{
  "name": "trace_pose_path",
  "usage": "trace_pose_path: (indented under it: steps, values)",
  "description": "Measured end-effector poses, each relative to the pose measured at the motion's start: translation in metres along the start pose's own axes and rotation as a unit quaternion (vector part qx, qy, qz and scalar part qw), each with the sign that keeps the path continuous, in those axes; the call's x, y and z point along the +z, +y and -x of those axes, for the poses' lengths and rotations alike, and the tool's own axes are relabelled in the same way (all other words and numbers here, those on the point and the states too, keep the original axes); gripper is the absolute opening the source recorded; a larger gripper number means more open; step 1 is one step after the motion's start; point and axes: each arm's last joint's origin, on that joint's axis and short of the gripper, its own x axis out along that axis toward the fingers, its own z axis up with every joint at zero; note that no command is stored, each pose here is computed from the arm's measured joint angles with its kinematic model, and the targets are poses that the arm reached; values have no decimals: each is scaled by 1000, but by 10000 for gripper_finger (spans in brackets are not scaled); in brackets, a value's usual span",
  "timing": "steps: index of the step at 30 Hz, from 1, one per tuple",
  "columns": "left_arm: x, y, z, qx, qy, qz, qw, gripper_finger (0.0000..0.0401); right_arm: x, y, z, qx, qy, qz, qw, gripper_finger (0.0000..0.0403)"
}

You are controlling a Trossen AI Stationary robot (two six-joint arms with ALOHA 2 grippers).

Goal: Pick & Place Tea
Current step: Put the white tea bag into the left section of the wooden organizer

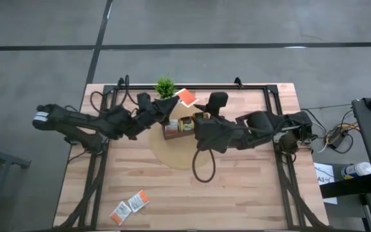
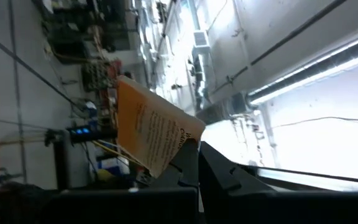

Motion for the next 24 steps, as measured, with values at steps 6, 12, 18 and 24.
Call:
trace_pose_path:
  steps: [6,12,18,24]
  values:
    - [-4,4,-2,-8,17,19,1000,0,1,-5,-1,-17,0,-9,1000,199]
    - [-3,1,-2,-23,20,29,999,0,0,-6,-2,-19,1,-11,1000,199]
    - [-4,-2,-2,-35,33,34,998,0,-1,-10,-6,-24,7,-24,999,192]
    - [-4,-2,-2,-38,40,34,998,0,-2,-12,-9,-27,10,-27,999,148]
